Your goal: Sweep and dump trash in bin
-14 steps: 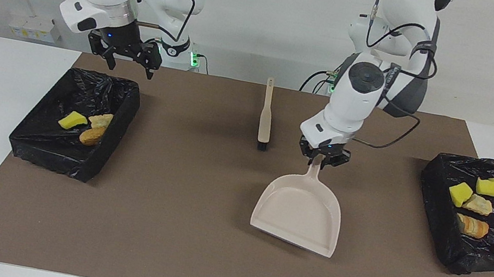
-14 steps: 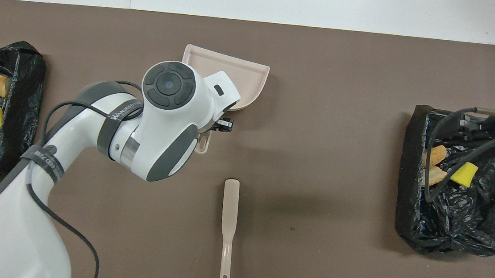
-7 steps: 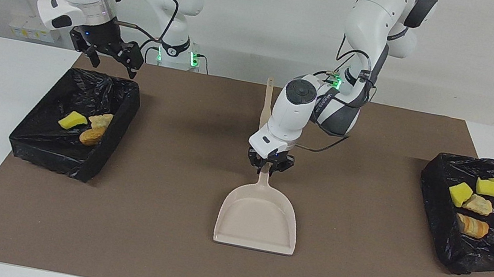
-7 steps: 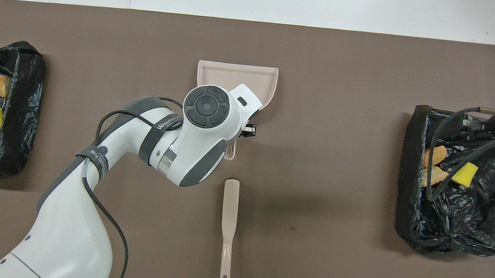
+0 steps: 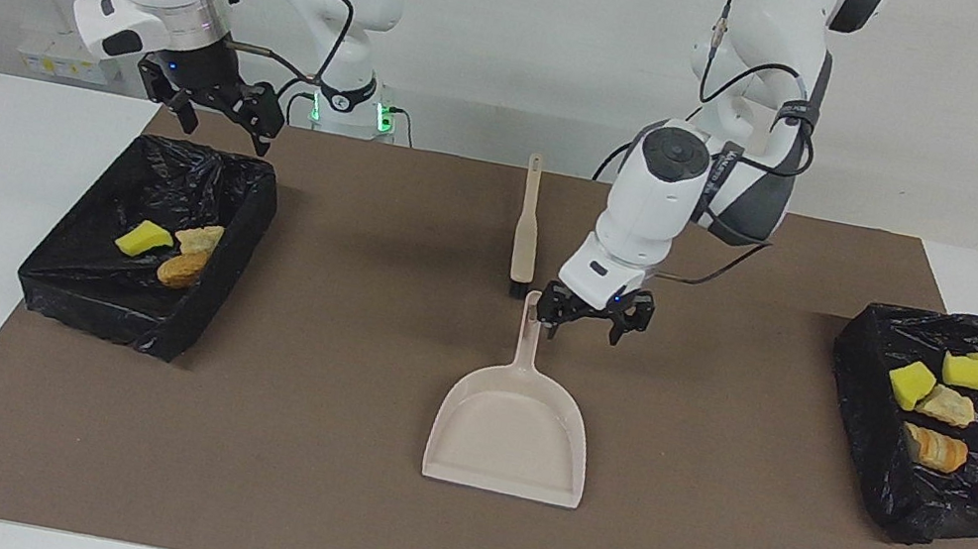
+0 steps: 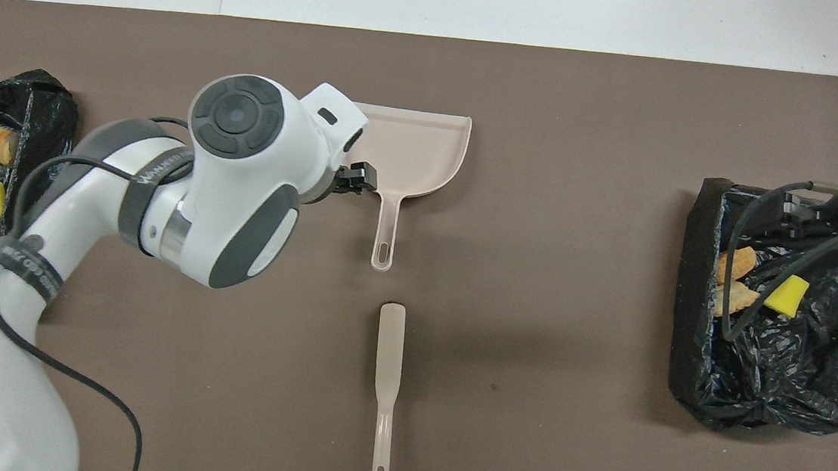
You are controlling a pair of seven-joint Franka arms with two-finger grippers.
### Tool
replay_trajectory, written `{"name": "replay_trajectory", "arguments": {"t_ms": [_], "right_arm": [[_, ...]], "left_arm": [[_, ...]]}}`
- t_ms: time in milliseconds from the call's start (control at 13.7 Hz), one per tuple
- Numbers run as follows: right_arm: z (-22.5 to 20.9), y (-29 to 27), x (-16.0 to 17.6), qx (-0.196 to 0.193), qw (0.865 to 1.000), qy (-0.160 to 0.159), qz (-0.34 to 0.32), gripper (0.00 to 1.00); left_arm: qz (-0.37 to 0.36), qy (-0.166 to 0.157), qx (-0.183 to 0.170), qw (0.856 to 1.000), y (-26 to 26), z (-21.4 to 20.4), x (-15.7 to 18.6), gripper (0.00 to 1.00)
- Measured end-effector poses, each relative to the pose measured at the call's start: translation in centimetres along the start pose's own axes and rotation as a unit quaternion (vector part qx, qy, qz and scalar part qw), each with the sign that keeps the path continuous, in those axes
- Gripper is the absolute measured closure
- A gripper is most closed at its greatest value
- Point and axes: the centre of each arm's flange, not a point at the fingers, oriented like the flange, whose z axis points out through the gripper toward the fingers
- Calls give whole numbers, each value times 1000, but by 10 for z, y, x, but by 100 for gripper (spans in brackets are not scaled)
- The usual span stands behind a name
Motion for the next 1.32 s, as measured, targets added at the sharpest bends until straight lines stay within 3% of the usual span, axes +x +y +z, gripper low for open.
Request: {"name": "replay_trajectory", "arguments": {"t_ms": [366, 732, 951, 1317], "right_arm": [[0, 0, 0, 0, 1000, 0, 0, 0], [0, 0, 0, 0, 1000, 0, 0, 0], [0, 0, 0, 0, 1000, 0, 0, 0], [0, 0, 0, 0, 1000, 0, 0, 0]], "left_arm": [[54, -12, 16, 998, -133, -50, 42, 0], [112, -39, 25, 993, -234, -97, 40, 0], [135, -62, 26, 989, -265, -121, 24, 0], [144, -59, 28, 987, -266, -142, 10, 0]]}}
